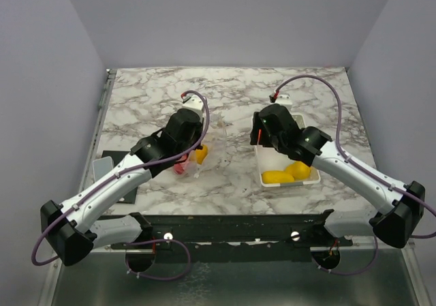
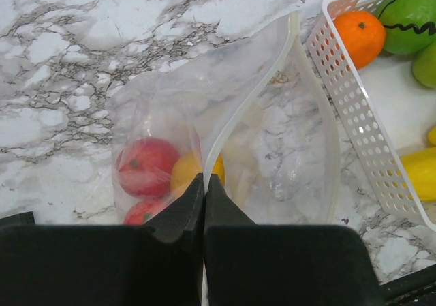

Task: Place the food in the zip-top bag and seal the zipper
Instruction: Pick up the fake fruit from the bin.

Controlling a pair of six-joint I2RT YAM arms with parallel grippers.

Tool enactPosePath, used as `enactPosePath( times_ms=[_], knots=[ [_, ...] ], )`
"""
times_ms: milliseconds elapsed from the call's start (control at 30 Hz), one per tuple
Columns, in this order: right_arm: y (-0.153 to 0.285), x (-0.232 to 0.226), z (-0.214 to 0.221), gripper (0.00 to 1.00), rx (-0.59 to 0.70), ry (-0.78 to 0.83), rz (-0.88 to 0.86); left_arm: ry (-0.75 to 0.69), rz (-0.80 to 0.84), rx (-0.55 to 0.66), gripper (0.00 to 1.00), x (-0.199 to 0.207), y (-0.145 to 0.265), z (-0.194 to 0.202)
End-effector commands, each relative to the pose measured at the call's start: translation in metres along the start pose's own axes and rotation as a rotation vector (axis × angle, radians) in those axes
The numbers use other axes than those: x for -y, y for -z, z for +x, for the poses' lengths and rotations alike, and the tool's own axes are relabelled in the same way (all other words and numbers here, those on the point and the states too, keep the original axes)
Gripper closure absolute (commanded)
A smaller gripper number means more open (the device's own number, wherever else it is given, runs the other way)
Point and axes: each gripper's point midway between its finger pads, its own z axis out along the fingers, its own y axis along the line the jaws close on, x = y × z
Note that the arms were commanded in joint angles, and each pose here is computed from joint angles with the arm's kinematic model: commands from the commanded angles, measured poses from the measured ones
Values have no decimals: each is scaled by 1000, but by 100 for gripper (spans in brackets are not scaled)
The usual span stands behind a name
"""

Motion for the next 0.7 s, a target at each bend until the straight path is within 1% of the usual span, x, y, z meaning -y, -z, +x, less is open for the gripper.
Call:
enactPosePath(
  times_ms=[0,167,367,533,667],
  knots=[
    [12,44,9,28,-8,3,177,3,-23,34,100,-8,2,-3],
    [16,77,30,22,-57,-38,288,11,-14,46,100,-9,6,-3],
    [19,106,52,12,-88,-89,397,17,0,55,100,-8,9,-3],
    [21,127,68,10,-107,-119,503,21,12,61,100,-6,11,-3],
    [17,139,82,8,-134,-131,546,24,24,58,100,-4,11,-2]
  ],
)
